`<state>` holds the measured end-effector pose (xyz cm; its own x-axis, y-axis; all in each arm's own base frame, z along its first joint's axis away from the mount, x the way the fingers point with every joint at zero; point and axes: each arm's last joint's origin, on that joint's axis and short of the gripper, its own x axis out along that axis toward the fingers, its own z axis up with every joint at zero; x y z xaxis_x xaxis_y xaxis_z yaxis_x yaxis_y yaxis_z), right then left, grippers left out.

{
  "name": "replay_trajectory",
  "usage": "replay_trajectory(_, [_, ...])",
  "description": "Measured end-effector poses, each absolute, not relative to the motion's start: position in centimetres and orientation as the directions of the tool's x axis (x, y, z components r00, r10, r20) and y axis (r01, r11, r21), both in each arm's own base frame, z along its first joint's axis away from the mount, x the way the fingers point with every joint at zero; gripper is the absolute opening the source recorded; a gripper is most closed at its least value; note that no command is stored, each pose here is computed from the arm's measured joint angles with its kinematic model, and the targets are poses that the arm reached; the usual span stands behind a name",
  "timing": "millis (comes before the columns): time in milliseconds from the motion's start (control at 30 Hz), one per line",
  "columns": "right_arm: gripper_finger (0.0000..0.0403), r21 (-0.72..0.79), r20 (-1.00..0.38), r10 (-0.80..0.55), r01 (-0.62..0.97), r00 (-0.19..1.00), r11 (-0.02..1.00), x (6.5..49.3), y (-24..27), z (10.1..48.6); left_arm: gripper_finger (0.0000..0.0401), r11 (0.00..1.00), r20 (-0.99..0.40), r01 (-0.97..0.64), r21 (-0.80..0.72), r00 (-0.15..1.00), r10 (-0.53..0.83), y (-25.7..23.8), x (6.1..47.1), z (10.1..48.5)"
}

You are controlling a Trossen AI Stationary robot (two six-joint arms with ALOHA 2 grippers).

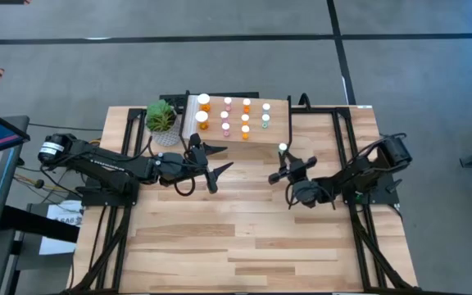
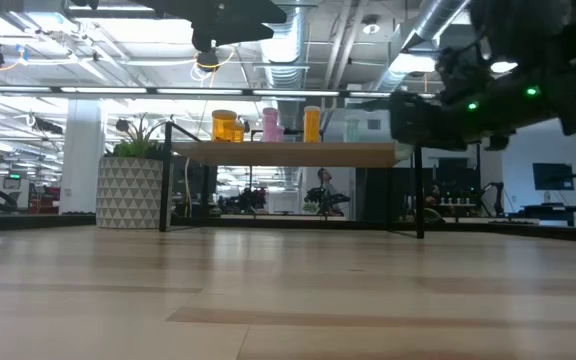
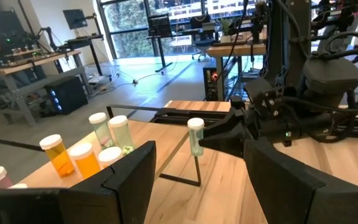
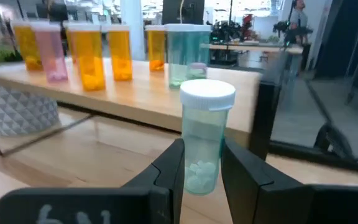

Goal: Pick and place medicine bottles onto shelf by color
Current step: Put the blue pill bottle aligned with the other blue pill bottle on the shelf

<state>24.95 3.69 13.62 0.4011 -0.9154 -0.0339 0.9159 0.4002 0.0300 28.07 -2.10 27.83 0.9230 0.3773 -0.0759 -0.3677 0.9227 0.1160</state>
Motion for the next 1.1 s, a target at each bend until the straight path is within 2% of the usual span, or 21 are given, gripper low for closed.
replay_trajectory(233, [0.0109,0.176,-0.031,-0.902,0.89,0.431,0.42,22.1,3.7,14.0,0.0233,0.923,-0.076,-0.369,0.111,0.923,0.378,-2.1,28.1,27.8])
replay_trajectory(533, [0.0109,0.078,-0.023,-0.871,0.87,0.49,0.487,25.3,3.4,16.7,0.0233,0.923,-0.07,-0.371,0.105,0.923,0.379,-2.1,28.1,27.9])
replay_trajectory(700, [0.0109,0.105,-0.022,-0.881,0.877,0.473,0.468,25.9,1.8,16.7,0.0233,0.925,-0.078,-0.365,0.101,0.924,0.373,-2.2,28.1,27.8])
replay_trajectory(800, [0.0109,0.154,-0.003,-0.864,0.854,0.503,0.497,26.2,1.2,17.3,0.0233,0.926,-0.08,-0.363,0.102,0.925,0.372,-2.3,28.1,27.8])
replay_trajectory(1100, [0.0109,0.135,0.032,-0.856,0.847,0.516,0.515,26.6,-0.2,18.1,0.0233,0.926,-0.08,-0.364,0.101,0.925,0.372,-2.3,28.1,27.8])
